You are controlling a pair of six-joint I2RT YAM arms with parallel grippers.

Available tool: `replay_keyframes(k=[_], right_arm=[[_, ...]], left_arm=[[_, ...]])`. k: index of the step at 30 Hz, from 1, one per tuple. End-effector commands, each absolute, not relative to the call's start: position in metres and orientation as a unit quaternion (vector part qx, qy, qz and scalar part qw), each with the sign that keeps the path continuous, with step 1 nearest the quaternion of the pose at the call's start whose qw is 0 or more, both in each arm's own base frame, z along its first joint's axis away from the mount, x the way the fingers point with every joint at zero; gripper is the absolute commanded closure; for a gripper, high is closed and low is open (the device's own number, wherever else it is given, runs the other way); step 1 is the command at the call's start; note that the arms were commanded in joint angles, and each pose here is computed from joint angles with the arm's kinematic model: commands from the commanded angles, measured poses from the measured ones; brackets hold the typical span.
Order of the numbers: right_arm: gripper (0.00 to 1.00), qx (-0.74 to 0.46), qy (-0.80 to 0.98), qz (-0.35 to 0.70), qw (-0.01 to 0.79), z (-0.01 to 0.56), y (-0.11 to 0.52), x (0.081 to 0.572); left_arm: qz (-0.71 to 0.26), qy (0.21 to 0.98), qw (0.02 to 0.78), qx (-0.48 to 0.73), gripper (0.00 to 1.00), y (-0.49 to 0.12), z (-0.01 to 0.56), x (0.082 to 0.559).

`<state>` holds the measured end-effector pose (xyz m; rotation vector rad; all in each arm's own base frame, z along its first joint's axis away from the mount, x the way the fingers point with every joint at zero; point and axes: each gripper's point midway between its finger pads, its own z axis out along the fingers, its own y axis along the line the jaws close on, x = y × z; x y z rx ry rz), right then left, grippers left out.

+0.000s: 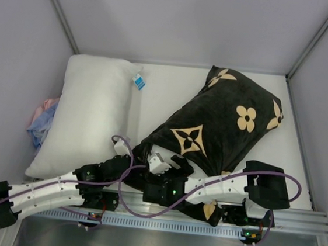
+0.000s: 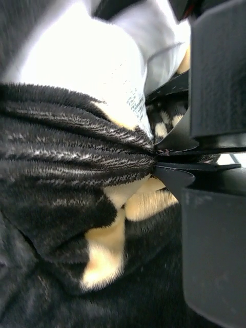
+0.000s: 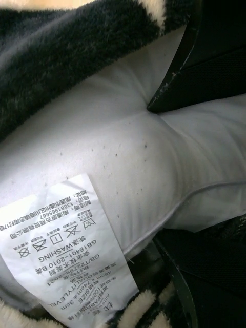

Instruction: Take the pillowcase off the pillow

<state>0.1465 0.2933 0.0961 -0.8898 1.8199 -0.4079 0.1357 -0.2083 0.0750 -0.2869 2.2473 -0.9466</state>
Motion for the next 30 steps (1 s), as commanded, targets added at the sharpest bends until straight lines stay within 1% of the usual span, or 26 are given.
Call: replay_keyframes(k=[1, 2, 3, 5, 6, 7, 8, 9, 12, 16, 22, 25, 28, 30], right_arm=[[0.16, -0.344, 0.777, -0.194, 0.490, 0.094, 0.257, 0.158], [0.22, -0.328, 0.784, -0.192, 0.491, 0.097, 0.253, 0.163], [0.34, -0.317, 0.787, -0.192, 0.493, 0.098, 0.250, 0.167], [0.50, -0.293, 0.790, -0.197, 0.501, 0.105, 0.245, 0.177], [0.73, -0.286, 0.791, -0.200, 0.503, 0.107, 0.244, 0.180], [0.82, -0.279, 0.789, -0.203, 0.508, 0.111, 0.243, 0.184], [0.88, -0.267, 0.792, -0.203, 0.511, 0.115, 0.242, 0.189], [1.00, -0.260, 0.792, -0.203, 0.514, 0.118, 0.241, 0.192], [1.00, -0.244, 0.788, -0.200, 0.529, 0.132, 0.239, 0.198], [1.00, -0.208, 0.797, -0.159, 0.544, 0.149, 0.227, 0.194], [1.00, -0.074, 0.807, 0.004, 0.585, 0.202, 0.178, 0.183], [1.00, -0.019, 0.801, 0.066, 0.595, 0.224, 0.152, 0.182], [1.00, 0.003, 0.801, 0.081, 0.593, 0.233, 0.133, 0.186], [1.00, -0.002, 0.809, 0.083, 0.582, 0.230, 0.131, 0.186]], left_arm=[[-0.382, 0.849, 0.345, -0.119, 1.00, -0.209, 0.087, 0.138], [-0.385, 0.848, 0.344, -0.117, 1.00, -0.210, 0.088, 0.137], [-0.388, 0.847, 0.344, -0.117, 1.00, -0.210, 0.089, 0.137], [-0.389, 0.848, 0.341, -0.117, 1.00, -0.211, 0.089, 0.136], [-0.390, 0.848, 0.340, -0.117, 1.00, -0.212, 0.089, 0.135], [-0.390, 0.848, 0.339, -0.117, 1.00, -0.212, 0.089, 0.135], [-0.389, 0.849, 0.338, -0.117, 1.00, -0.212, 0.089, 0.135], [-0.389, 0.849, 0.339, -0.116, 1.00, -0.212, 0.089, 0.135], [-0.390, 0.848, 0.340, -0.116, 1.00, -0.212, 0.092, 0.136], [-0.375, 0.850, 0.348, -0.127, 1.00, -0.206, 0.092, 0.139], [-0.311, 0.851, 0.390, -0.161, 1.00, -0.186, 0.094, 0.159], [-0.283, 0.852, 0.406, -0.173, 1.00, -0.182, 0.098, 0.168], [-0.265, 0.855, 0.410, -0.176, 1.00, -0.184, 0.098, 0.174], [-0.270, 0.848, 0.419, -0.181, 1.00, -0.189, 0.105, 0.180]])
